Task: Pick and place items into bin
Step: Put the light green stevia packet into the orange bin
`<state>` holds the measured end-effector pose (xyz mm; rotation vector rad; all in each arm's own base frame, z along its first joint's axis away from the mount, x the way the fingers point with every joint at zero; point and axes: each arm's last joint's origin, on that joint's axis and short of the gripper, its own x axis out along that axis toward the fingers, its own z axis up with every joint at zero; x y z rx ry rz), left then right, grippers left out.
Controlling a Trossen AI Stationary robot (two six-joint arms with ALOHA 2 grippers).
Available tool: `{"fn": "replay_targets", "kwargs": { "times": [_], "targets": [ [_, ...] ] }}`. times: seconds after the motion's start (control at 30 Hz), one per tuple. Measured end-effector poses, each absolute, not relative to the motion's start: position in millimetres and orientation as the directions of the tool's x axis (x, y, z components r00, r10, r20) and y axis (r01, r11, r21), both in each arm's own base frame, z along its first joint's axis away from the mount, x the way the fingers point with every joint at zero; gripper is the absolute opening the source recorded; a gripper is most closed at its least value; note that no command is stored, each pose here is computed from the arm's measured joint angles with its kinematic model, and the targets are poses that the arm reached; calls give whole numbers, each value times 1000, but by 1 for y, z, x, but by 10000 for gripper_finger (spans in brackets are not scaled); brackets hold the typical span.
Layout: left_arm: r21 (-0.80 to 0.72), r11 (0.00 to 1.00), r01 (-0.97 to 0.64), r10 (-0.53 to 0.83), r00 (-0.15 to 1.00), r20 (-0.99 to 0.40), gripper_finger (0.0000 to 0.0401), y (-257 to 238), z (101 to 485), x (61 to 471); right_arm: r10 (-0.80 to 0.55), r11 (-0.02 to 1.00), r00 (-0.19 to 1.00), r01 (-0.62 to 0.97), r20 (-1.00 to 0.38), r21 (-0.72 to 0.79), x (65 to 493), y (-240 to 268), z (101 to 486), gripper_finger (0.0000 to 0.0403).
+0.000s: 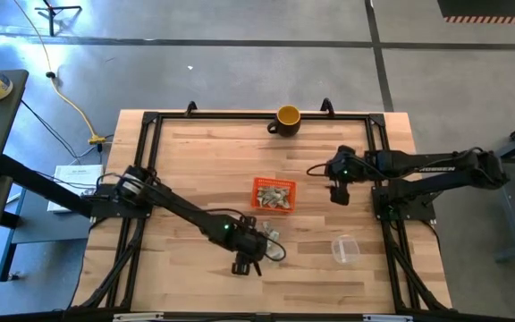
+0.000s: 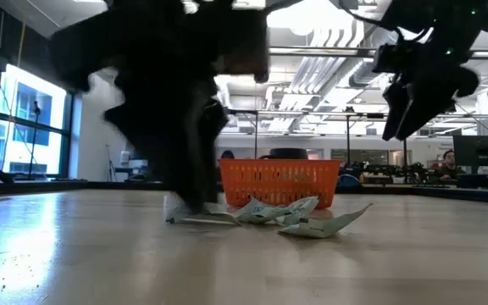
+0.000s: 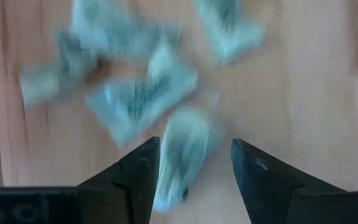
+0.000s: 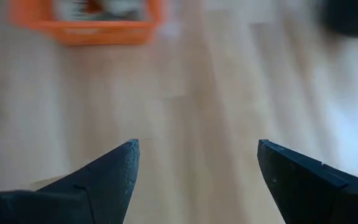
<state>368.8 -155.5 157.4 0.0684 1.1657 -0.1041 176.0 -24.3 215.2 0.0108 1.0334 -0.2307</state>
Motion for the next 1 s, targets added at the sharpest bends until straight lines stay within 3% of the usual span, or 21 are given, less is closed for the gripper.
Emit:
{"fn": "replay_targets", "kwargs": {
  "times": [0.33,0.5,0.57,0.77,1.0],
  "targets": [
    [-46,997,-67,-21,340,-940,230,-151,175,355,-49,989,612,-82,-789,-126,188,12,221,317],
    [-72,996,-57,-51,307,-950,229,-159,187,333,75,990,679,-139,-730,-28,209,38,217,317],
    [-73,996,-54,-55,293,-955,229,-164,185,316,113,989,665,-144,-738,21,221,52,212,317],
    [-127,987,-98,-79,391,-917,229,-167,180,270,100,990,568,-135,-817,27,261,97,207,317],
    [-86,994,-63,-58,361,-931,229,-152,164,234,75,993,526,-117,-847,15,296,142,190,317]
  ]
}}
